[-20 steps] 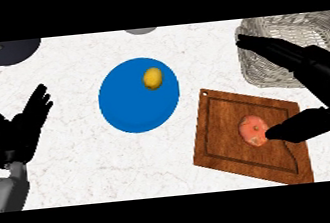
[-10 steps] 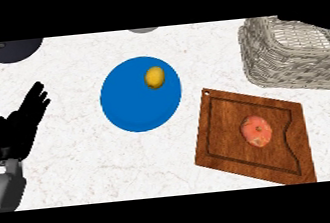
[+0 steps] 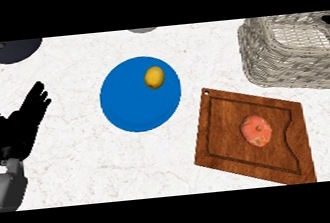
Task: Pick the squash from the cutting board and place it in the basket
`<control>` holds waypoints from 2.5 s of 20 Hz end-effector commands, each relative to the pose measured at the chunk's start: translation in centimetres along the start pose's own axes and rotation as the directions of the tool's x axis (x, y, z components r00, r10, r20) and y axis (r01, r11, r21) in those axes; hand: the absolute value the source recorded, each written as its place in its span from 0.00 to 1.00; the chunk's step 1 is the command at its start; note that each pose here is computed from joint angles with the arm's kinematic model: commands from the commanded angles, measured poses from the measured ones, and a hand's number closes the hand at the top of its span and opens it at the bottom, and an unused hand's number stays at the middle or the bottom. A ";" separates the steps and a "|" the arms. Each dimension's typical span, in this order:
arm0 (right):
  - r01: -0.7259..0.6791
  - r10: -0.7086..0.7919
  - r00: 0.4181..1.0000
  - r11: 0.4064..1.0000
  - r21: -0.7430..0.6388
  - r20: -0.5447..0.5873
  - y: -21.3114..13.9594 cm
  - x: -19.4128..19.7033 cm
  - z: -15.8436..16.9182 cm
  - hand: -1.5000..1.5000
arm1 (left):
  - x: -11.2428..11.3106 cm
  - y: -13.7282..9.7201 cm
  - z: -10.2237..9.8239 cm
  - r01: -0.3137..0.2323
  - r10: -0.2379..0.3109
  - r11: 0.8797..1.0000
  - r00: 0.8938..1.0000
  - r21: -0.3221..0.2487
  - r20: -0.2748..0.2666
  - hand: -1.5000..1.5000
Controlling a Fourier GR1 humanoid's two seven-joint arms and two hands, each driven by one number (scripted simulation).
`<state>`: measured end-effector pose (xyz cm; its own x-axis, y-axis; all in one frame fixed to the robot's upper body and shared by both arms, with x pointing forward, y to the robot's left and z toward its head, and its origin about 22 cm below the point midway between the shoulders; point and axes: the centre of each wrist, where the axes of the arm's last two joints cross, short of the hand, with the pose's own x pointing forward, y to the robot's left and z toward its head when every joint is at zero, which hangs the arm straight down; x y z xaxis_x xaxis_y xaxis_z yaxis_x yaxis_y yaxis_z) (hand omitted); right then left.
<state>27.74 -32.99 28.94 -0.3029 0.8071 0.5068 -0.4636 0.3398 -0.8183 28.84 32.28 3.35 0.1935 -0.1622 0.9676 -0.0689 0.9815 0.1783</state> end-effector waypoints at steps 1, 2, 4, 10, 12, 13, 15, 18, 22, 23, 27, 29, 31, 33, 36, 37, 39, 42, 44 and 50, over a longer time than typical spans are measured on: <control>0.059 -0.057 0.998 0.996 -0.069 0.030 1.9 -2.0 2.3 0.00 | 0.8 0.9 -0.2 0.002 -0.002 1.000 1.000 0.006 0.014 0.50; 0.075 -0.072 0.996 0.994 -0.074 0.045 2.5 -2.4 3.3 0.00 | 2.4 -0.9 0.2 -0.016 0.016 1.000 1.000 0.009 -0.003 0.50; 0.087 -0.083 0.994 0.994 -0.063 0.066 4.9 -3.4 2.3 0.00 | 0.6 1.0 -0.4 0.008 -0.008 1.000 1.000 0.003 0.007 0.50; 0.102 -0.093 0.991 0.990 -0.094 0.094 8.4 -6.9 1.0 0.00 | 1.2 0.0 0.4 -0.009 0.009 1.000 1.000 -0.012 0.000 0.50; 0.099 -0.088 0.992 0.988 -0.116 0.094 11.2 -7.3 -0.9 0.00 | -0.1 -0.9 0.7 -0.002 0.002 1.000 1.000 -0.006 -0.001 0.50; 0.106 -0.094 0.990 0.987 -0.121 0.105 13.2 -6.4 -2.1 0.00 | 1.1 1.7 -0.2 0.010 -0.009 1.000 1.000 -0.008 0.020 0.50; 0.113 -0.098 0.988 0.985 -0.131 0.116 12.8 -7.1 -3.4 0.00 | 1.5 -0.2 -0.9 -0.015 0.015 1.000 1.000 -0.010 0.018 0.50; 0.171 -0.149 0.979 0.971 -0.164 0.139 16.1 -9.1 -5.3 0.00 | 1.7 -0.3 0.0 0.001 -0.001 1.000 1.000 -0.019 0.025 0.50; 0.245 -0.219 0.963 0.955 -0.167 0.159 19.3 -8.5 -6.9 0.00 | 0.2 -0.3 -0.5 0.002 -0.002 1.000 1.000 -0.019 0.005 0.50; 0.193 -0.175 0.976 0.970 -0.146 0.131 20.8 -9.6 -7.4 0.00 | 1.3 -0.2 -0.1 0.004 -0.004 1.000 1.000 -0.019 0.018 0.50; 0.129 -0.124 0.991 0.987 -0.100 0.052 20.8 -8.9 -10.5 0.00 | 0.4 -0.8 1.4 0.002 -0.002 1.000 1.000 -0.017 0.019 0.50; 0.125 -0.123 0.992 0.990 -0.058 0.041 19.4 -10.1 -9.5 0.00 | 1.4 -1.1 1.1 -0.006 0.006 1.000 1.000 -0.020 0.009 0.50; 0.106 -0.105 0.994 0.994 -0.041 0.029 21.8 -9.4 -12.0 0.00 | 0.2 -1.0 0.6 0.001 -0.001 1.000 1.000 -0.008 -0.007 0.50; 0.089 -0.089 0.996 0.996 -0.028 0.017 21.9 -10.6 -10.5 0.00 | 0.0 -0.4 0.9 -0.012 0.012 1.000 1.000 -0.010 -0.002 0.50; 0.086 -0.086 0.996 0.996 -0.033 0.028 21.0 -11.9 -10.1 0.00 | 0.1 0.1 1.8 0.005 -0.005 1.000 1.000 -0.015 -0.009 0.50; 0.095 -0.094 0.995 0.994 -0.049 0.022 20.5 -12.1 -11.1 0.00 | 1.1 -1.1 -1.3 -0.002 0.002 1.000 1.000 -0.002 0.015 0.50; 0.098 -0.096 0.994 0.995 -0.031 0.051 21.8 -11.3 -6.7 0.00 | -0.6 -1.7 0.4 0.002 -0.002 1.000 1.000 -0.012 0.017 0.50; 0.122 -0.120 0.991 0.992 -0.035 0.053 19.8 -12.9 -9.9 0.00 | 1.1 0.7 -0.6 0.004 -0.004 1.000 1.000 0.009 0.006 0.50; 0.152 -0.149 0.986 0.988 -0.034 0.076 18.8 -13.4 -9.4 0.00 | 0.8 -0.7 -0.7 0.008 -0.007 1.000 1.000 -0.002 0.024 0.50; 0.124 -0.124 0.985 0.992 0.012 0.123 21.0 -12.6 -9.1 0.00 | -1.9 -1.4 0.0 0.001 -0.001 1.000 1.000 -0.026 -0.002 0.50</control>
<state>29.30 -31.99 2.84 -0.3185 0.7012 0.6379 -0.4984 0.4485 -0.7419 29.29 31.68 3.78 0.1875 -0.1651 0.9683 -0.0565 0.9823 0.1784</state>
